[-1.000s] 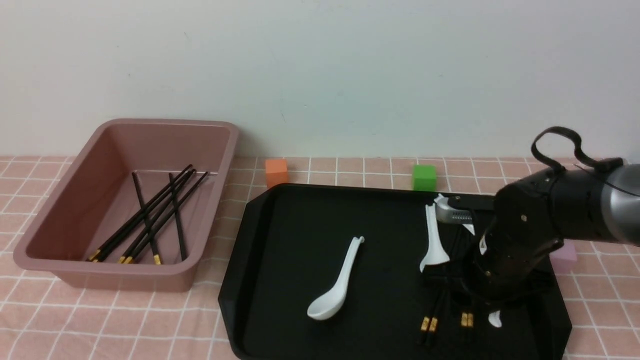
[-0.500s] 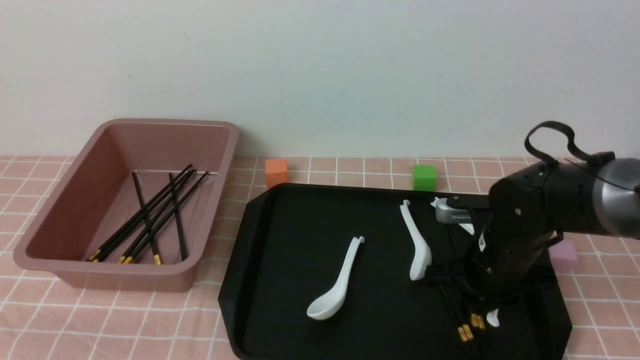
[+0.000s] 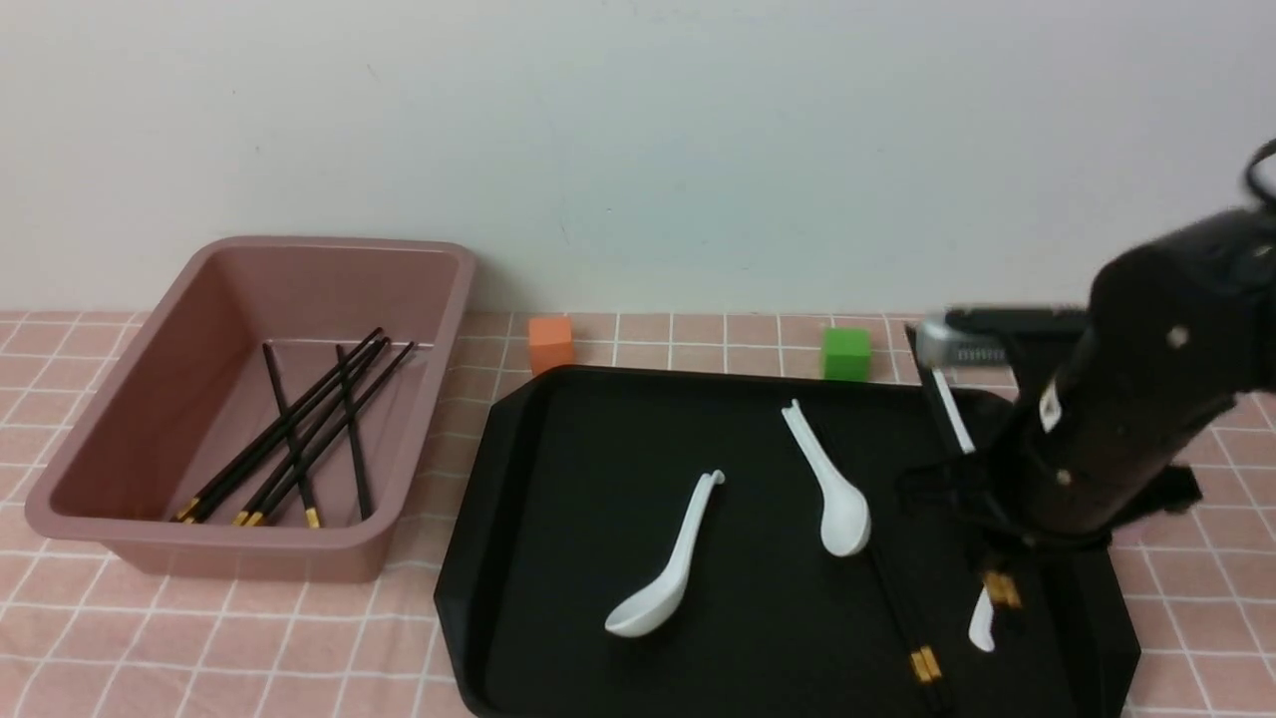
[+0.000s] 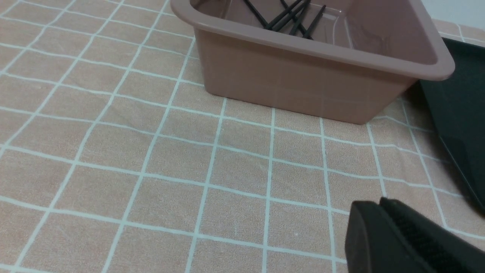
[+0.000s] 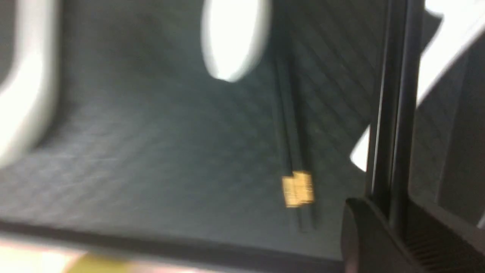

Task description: On pink tablecloth take chopsticks from black tray and put them in box.

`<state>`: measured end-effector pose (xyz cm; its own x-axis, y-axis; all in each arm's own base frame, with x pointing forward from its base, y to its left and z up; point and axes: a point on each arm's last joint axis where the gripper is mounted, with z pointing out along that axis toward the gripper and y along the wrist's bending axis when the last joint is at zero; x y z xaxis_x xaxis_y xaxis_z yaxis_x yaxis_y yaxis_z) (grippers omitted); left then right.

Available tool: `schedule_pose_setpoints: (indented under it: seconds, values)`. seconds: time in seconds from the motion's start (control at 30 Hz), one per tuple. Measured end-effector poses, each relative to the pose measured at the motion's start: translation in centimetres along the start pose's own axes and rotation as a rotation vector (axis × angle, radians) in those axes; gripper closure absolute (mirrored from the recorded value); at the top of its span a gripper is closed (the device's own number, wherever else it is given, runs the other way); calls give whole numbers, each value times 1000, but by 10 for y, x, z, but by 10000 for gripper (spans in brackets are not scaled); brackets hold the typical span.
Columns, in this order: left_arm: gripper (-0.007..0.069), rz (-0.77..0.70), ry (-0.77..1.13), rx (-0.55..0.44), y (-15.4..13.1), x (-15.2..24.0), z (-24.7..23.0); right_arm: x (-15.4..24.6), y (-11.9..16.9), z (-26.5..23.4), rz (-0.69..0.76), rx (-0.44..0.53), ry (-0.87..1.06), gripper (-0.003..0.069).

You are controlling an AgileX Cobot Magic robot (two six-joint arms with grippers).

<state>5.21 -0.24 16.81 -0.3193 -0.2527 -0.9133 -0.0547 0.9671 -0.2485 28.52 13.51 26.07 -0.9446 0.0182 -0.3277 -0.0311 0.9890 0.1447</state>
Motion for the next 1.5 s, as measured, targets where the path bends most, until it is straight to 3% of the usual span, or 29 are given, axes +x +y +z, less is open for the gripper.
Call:
schedule_pose_setpoints:
  seconds: [0.1,0.13,0.23,0.33,0.47,0.6,0.9,1.03,1.2,1.4,1.5]
  values:
    - [589,0,0,0,0,0,0,-9,45,-27,-112,-111,-87,519]
    - [589,0,0,0,0,0,0,-11,46,-28,-115,-116,-96,519]
    - [589,0,0,0,0,0,0,-26,118,-47,-274,-277,-201,519]
    - [589,0,0,0,0,0,0,-41,178,-46,-389,-378,-270,519]
    - [589,0,0,0,0,0,0,-54,239,-21,-487,-441,-315,519]
    - [589,0,0,0,0,0,0,-63,271,19,-532,-450,-317,519]
    - [589,0,0,0,0,0,0,-74,289,75,-527,-466,-390,482]
    - [589,0,0,0,0,0,0,-77,288,73,-526,-470,-417,313]
    - [589,0,0,0,0,0,0,-82,272,50,-537,-415,-344,190]
    - [589,0,0,0,0,0,0,-82,242,-32,-580,-354,-294,235]
    - [589,0,0,0,0,0,0,-76,222,-104,-620,-370,-358,371]
